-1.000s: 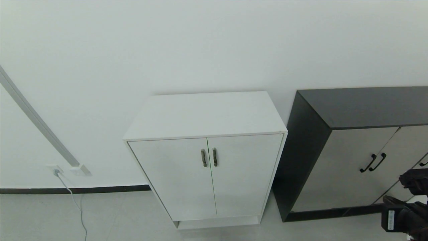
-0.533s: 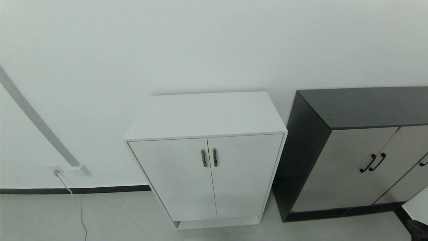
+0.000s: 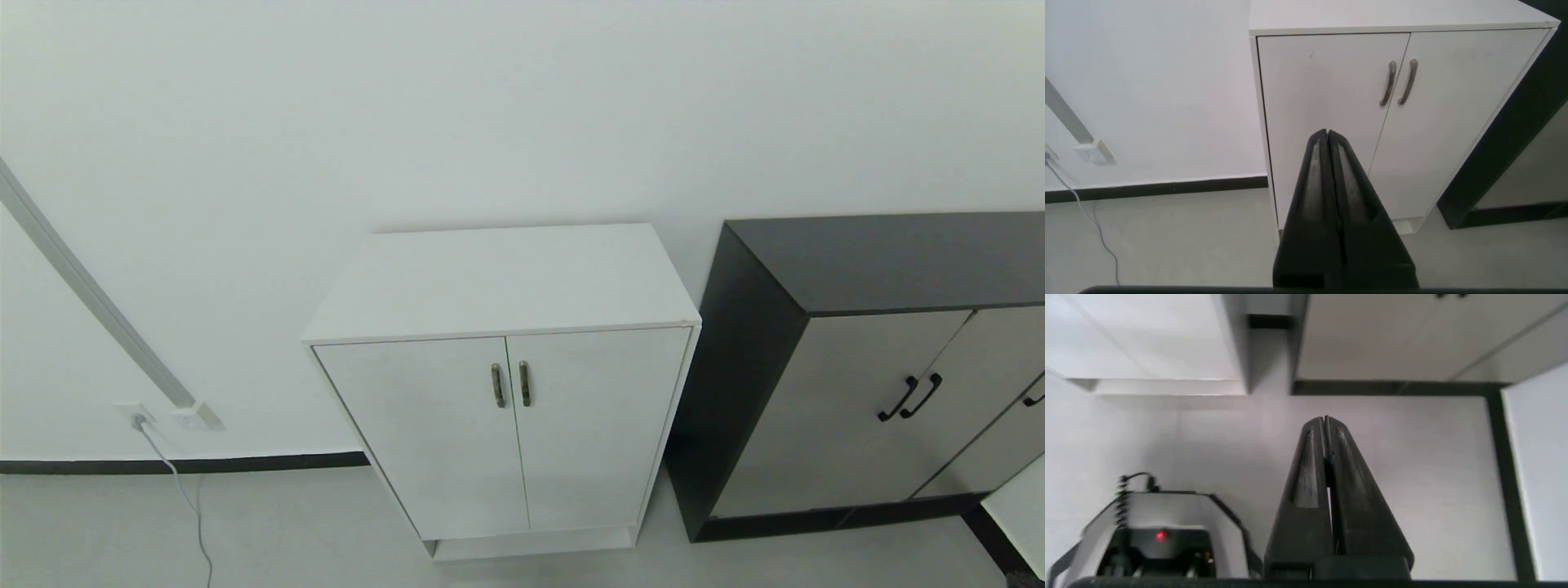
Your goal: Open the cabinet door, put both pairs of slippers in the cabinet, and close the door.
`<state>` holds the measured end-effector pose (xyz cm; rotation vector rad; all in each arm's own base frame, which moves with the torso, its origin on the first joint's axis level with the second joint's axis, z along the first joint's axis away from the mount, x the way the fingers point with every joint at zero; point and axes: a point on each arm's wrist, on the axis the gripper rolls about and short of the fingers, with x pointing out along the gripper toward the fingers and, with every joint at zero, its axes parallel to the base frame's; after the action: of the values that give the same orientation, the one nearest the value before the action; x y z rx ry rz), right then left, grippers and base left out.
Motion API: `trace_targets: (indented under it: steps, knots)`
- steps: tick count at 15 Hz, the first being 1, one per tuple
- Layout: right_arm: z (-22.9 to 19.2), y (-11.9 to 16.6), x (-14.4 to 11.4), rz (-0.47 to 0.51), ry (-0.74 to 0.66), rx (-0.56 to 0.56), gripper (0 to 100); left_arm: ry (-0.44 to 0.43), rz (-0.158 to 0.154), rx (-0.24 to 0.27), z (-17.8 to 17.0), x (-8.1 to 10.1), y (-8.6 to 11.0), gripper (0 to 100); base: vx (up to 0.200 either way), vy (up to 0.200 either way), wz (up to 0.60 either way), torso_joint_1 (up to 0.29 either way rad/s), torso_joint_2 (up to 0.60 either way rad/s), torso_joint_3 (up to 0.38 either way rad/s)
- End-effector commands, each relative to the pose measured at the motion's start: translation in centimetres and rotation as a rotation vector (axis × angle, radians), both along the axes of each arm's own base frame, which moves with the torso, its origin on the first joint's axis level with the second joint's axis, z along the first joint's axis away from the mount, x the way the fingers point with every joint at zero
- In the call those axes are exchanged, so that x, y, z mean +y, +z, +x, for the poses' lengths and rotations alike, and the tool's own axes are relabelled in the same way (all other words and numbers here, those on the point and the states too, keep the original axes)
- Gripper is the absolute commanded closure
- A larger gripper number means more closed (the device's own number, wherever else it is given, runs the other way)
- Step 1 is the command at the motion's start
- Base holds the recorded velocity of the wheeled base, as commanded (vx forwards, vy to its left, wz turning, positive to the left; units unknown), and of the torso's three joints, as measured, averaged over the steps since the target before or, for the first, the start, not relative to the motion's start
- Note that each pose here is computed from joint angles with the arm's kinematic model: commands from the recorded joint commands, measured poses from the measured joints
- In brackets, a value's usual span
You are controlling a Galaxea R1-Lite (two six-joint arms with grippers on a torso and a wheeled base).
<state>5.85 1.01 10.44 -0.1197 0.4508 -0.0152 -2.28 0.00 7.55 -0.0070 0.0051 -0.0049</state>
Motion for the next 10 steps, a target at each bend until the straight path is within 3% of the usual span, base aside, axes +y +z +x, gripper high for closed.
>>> trace_targets:
  steps: [1, 10]
  knots:
    - [-0.7, -0.6, -0.1, 0.007, 0.023, 0.015, 100, 0.0, -0.001, 0.001, 0.0, 0.0, 0.0, 100, 0.0, 0.0, 0.0, 0.0, 0.0, 0.0]
    - [-2.2, -2.1, -0.2, 0.05, 0.151, 0.114, 100, 0.0, -0.001, 0.001, 0.0, 0.0, 0.0, 100, 0.0, 0.0, 0.0, 0.0, 0.0, 0.0]
